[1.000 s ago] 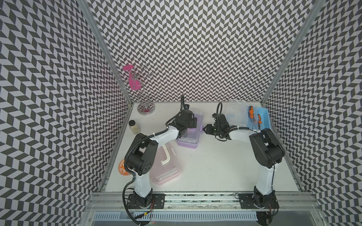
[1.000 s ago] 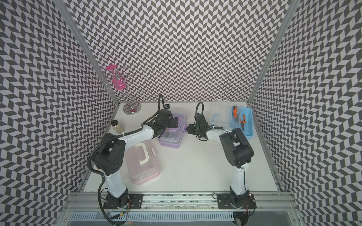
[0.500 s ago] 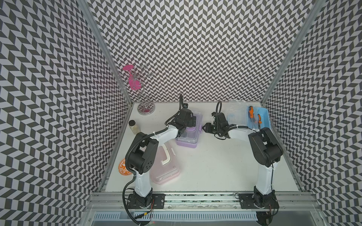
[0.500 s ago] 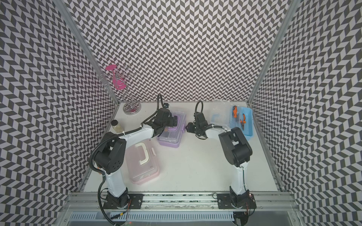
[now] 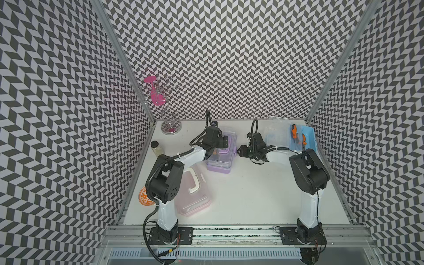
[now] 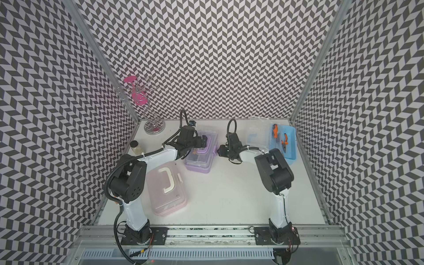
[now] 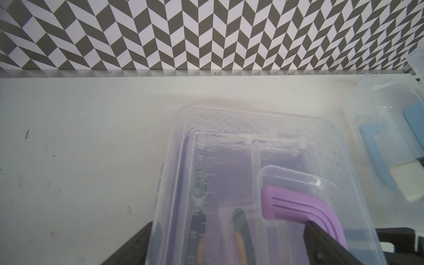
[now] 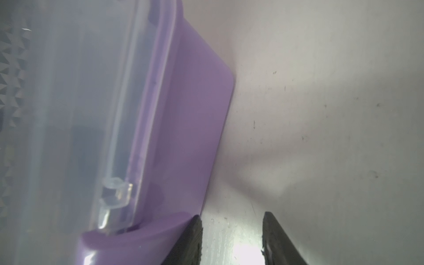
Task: Close toolboxes
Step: Fasten the toolbox latch on the toolbox.
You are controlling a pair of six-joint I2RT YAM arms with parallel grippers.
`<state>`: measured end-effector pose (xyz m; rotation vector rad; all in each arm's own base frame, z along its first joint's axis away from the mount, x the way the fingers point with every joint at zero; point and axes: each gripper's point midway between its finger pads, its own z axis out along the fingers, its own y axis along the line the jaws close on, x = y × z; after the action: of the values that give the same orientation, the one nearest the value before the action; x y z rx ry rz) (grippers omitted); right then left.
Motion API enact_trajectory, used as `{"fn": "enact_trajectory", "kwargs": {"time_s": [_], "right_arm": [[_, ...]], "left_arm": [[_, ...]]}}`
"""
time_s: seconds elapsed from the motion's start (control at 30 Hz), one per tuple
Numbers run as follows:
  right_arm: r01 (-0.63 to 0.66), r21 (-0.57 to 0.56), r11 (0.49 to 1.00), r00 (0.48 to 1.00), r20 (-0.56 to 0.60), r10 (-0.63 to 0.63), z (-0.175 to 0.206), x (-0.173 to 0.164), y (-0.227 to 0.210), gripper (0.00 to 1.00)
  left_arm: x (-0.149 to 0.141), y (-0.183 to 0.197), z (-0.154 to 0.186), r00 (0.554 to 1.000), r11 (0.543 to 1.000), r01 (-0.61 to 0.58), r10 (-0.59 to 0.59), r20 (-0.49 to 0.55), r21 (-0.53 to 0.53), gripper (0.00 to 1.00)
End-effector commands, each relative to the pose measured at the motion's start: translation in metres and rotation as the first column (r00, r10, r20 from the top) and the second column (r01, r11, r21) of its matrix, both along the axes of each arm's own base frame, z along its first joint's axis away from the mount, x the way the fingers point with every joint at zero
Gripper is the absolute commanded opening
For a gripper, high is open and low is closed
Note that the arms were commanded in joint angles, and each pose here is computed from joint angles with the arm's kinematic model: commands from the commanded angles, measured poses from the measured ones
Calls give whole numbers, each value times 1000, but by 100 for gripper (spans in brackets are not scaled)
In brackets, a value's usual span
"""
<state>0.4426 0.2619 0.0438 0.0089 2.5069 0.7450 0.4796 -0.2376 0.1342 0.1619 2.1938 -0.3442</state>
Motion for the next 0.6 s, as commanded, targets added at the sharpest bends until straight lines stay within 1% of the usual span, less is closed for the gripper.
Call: {"fn": "enact_trajectory", "kwargs": {"time_s": [0.0, 0.17, 0.33, 0.57], "right_arm": [[-70, 54, 996, 996, 55, 67, 17, 3, 29, 43], [-98, 102, 990, 993, 78, 90, 33, 10, 46, 43], [-98, 123, 988, 991, 106, 85, 52, 24, 57, 44], [-88, 145, 985, 991, 116, 72, 63, 34, 63, 44]], "left_arm": [[-38, -32, -54, 973, 990, 136, -140, -182, -35, 97], [-39, -37, -58, 971, 989, 142, -148, -189, -43, 97], [-41, -44, -62, 967, 986, 157, -164, -195, -51, 97], [-42, -54, -64, 964, 984, 170, -178, -196, -55, 97]]}}
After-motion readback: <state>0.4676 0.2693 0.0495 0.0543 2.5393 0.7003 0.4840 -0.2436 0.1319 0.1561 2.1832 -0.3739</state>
